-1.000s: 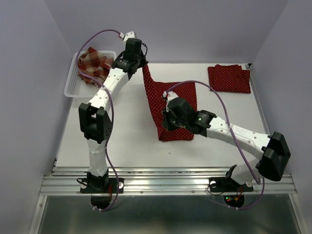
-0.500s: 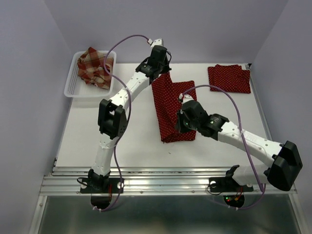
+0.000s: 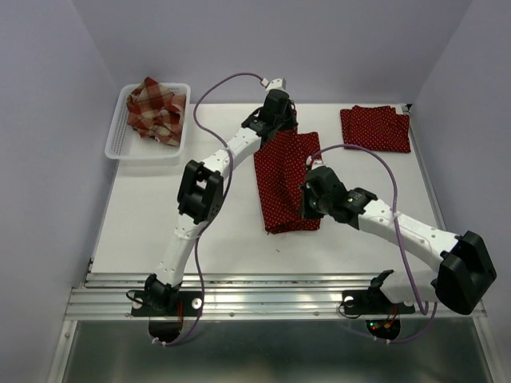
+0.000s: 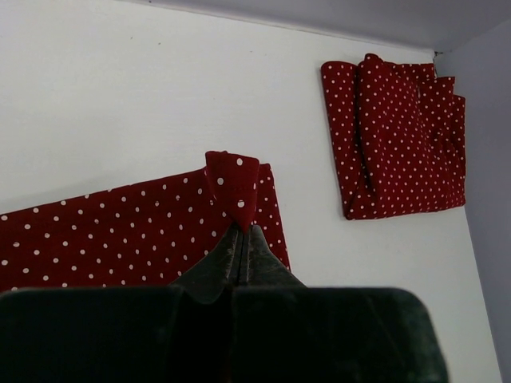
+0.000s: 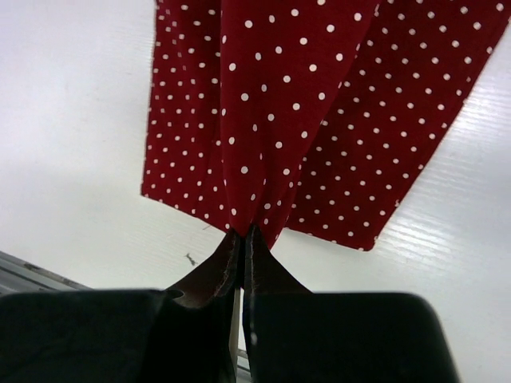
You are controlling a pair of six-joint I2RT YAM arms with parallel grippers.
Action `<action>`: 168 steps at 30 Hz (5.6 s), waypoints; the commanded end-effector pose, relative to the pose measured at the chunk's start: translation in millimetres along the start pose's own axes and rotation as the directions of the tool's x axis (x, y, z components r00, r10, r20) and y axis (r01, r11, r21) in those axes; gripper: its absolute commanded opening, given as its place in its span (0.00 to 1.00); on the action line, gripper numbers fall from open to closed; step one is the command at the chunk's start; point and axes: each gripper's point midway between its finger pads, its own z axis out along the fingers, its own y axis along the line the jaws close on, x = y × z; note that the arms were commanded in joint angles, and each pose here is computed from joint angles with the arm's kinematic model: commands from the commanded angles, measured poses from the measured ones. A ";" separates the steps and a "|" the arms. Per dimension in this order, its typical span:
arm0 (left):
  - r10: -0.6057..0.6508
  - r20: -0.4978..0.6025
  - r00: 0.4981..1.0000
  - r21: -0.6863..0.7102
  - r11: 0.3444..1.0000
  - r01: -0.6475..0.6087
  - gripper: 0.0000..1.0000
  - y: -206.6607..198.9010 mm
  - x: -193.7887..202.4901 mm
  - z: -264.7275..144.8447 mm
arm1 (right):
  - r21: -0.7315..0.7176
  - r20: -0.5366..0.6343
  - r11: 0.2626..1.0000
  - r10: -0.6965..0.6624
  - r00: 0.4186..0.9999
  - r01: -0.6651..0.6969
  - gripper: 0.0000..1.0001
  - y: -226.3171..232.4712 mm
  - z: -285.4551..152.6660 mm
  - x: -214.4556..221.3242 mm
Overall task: Fold and stack the skirts
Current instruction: Fold the skirt
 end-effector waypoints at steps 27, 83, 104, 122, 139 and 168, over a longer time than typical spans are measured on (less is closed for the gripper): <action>-0.130 0.118 0.984 0.168 0.980 0.110 0.01 -37.0 19.1 51.0 | 0.026 -0.045 0.978 0.207 0.977 -0.206 0.02 -47.5 34.6 26.3; -0.138 0.094 0.986 -0.351 0.922 0.162 0.99 177.1 -2.8 -199.0 | 0.180 0.031 0.971 0.152 0.988 -0.156 1.00 -66.3 104.9 -74.1; 0.009 -0.030 0.999 -0.150 0.989 -0.014 0.99 106.8 -8.8 -140.5 | 0.058 0.045 0.991 0.120 0.992 -0.122 1.00 -57.9 48.3 -85.7; 0.186 -0.171 0.967 -0.076 0.977 -0.201 0.99 75.1 -0.5 -45.8 | -0.195 -0.268 0.946 0.201 0.942 -0.258 1.00 -17.8 50.3 33.3; 0.276 -0.148 0.950 0.049 0.961 -0.272 0.99 55.7 -8.1 -44.5 | -0.268 -0.181 0.947 0.134 0.974 -0.180 1.00 -2.4 7.7 -5.0; 0.134 -0.316 0.939 -0.002 0.990 -0.142 0.99 150.0 53.1 4.5 | -0.174 -0.049 0.966 0.186 0.981 -0.192 1.00 -22.2 -26.6 -13.8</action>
